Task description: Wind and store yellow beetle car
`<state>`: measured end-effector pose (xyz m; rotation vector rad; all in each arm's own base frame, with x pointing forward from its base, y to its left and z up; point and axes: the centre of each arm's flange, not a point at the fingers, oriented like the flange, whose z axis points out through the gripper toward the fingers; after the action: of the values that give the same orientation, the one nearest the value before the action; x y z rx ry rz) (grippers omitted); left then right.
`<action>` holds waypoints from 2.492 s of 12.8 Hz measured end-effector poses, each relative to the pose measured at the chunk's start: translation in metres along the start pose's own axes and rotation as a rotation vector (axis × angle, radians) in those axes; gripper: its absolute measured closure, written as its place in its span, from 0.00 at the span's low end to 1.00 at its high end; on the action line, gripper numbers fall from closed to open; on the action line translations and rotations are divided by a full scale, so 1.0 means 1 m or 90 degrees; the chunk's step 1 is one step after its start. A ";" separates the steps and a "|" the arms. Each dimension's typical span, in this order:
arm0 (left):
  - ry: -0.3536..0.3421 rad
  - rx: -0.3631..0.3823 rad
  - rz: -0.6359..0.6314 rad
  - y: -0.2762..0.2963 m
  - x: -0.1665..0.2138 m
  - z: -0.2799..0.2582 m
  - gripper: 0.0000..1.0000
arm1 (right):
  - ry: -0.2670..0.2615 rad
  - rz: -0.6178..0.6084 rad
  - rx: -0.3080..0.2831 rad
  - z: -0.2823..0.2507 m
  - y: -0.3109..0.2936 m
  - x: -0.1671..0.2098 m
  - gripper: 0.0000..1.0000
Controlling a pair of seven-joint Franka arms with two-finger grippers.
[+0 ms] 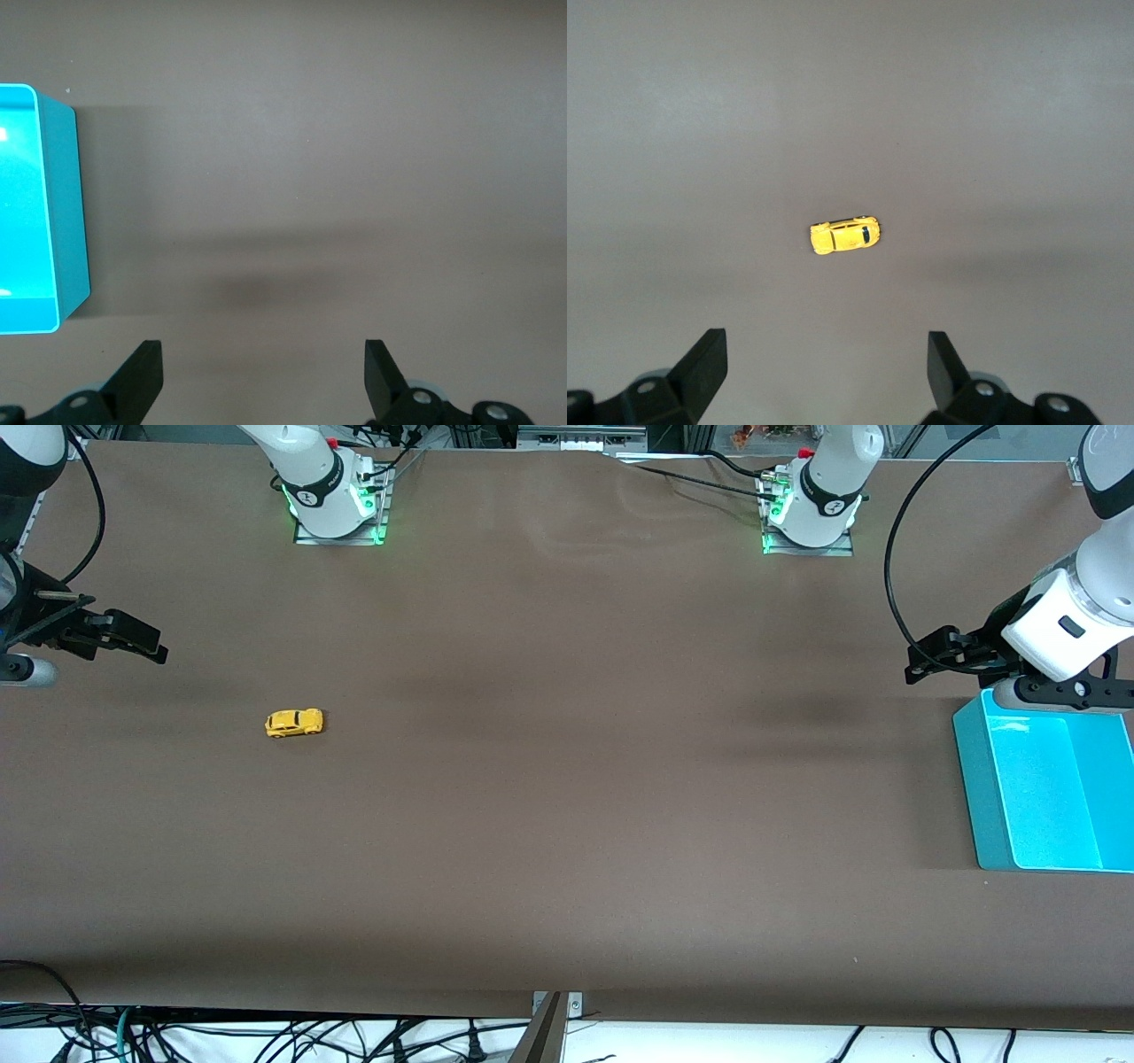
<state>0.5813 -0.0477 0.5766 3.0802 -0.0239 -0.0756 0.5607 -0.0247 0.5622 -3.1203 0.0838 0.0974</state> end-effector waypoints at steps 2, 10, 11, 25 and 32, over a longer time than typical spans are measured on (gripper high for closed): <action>0.000 0.000 0.000 0.000 0.000 0.000 0.00 | 0.000 0.000 0.000 0.000 0.000 0.000 0.00; 0.000 0.000 0.000 0.000 0.000 0.000 0.00 | -0.005 0.000 0.000 0.003 0.000 0.000 0.00; 0.000 0.000 0.000 0.000 0.000 0.000 0.00 | -0.005 0.000 0.000 0.004 0.000 0.000 0.00; -0.019 -0.001 0.001 0.000 0.008 0.017 0.00 | -0.013 -0.002 0.000 0.009 -0.002 -0.001 0.00; -0.019 -0.001 0.001 0.000 0.008 0.017 0.00 | -0.033 -0.099 -0.008 0.040 -0.049 -0.005 0.00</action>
<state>0.5886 -0.0492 0.5594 3.0779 -0.0269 -0.1215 0.5561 0.0253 0.5231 -3.1200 -0.1593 0.1774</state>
